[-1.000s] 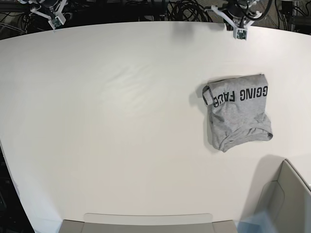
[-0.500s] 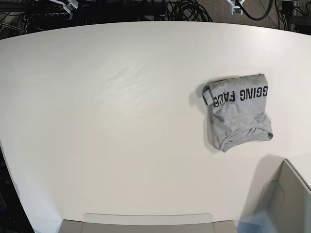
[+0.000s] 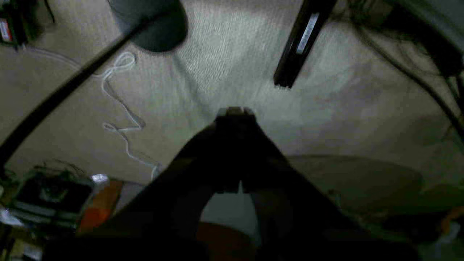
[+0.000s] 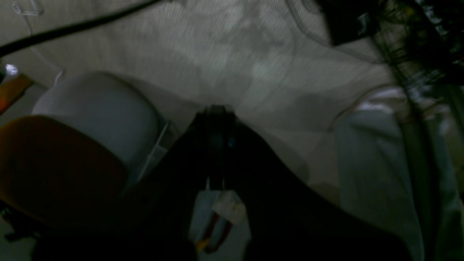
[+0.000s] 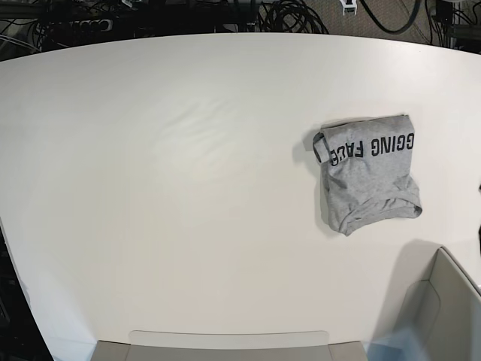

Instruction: Fold the T-shirt properly

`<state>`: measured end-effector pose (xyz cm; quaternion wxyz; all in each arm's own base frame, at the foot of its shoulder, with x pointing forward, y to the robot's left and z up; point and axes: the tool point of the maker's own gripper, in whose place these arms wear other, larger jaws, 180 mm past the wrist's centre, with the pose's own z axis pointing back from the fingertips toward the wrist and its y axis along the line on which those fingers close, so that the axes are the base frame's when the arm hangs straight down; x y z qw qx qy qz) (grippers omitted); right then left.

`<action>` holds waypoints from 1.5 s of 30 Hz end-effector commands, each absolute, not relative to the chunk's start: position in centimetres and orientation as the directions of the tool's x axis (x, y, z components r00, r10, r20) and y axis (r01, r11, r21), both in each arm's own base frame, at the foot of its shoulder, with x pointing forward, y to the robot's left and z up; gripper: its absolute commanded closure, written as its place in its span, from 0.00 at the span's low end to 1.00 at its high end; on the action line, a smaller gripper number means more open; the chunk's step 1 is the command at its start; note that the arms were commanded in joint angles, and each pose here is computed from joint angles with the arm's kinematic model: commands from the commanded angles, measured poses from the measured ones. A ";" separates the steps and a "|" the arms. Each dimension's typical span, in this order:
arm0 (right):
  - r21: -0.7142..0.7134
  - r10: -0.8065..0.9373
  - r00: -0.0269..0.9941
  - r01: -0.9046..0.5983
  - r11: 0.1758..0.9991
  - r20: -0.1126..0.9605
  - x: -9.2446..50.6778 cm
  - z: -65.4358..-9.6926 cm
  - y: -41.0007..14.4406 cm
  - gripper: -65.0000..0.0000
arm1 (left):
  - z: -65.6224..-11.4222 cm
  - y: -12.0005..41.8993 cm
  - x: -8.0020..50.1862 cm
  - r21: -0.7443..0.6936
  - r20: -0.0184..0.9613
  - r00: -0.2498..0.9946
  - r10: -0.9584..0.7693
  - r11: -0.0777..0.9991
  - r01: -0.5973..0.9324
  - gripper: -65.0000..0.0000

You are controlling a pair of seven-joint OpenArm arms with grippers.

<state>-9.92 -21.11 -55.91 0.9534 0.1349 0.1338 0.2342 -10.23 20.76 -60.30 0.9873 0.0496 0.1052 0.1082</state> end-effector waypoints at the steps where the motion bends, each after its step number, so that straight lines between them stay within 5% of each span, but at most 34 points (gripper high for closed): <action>1: 0.327 0.493 0.845 -0.415 0.849 -0.207 -10.4 -56.1 -21.5 1.00 | -60.5 20.9 -10.6 0.126 -0.217 0.949 0.228 0.971 -0.204 1.00; 9: 0.308 0.426 0.899 -0.378 0.873 -0.105 -11.6 -60.4 -21.5 1.00 | -62.8 20.3 -9.3 0.116 -0.169 0.956 0.241 0.968 -0.223 1.00; 23: 0.310 0.400 0.917 -0.384 0.870 0.014 -7.3 -62.5 -18.6 1.00 | -64.3 20.5 -7.2 0.112 0.062 0.971 0.232 0.965 -0.237 1.00; 38: 0.319 0.400 0.915 -0.393 0.862 0.047 -5.7 -62.8 -17.3 1.00 | -64.9 18.5 -6.1 0.079 0.059 0.966 0.253 0.963 -0.257 1.00; 45: 0.365 0.509 0.861 -0.481 0.797 0.024 -7.6 -62.7 -15.9 1.00 | -65.5 16.7 -6.4 0.056 0.013 0.963 0.270 0.961 -0.271 1.00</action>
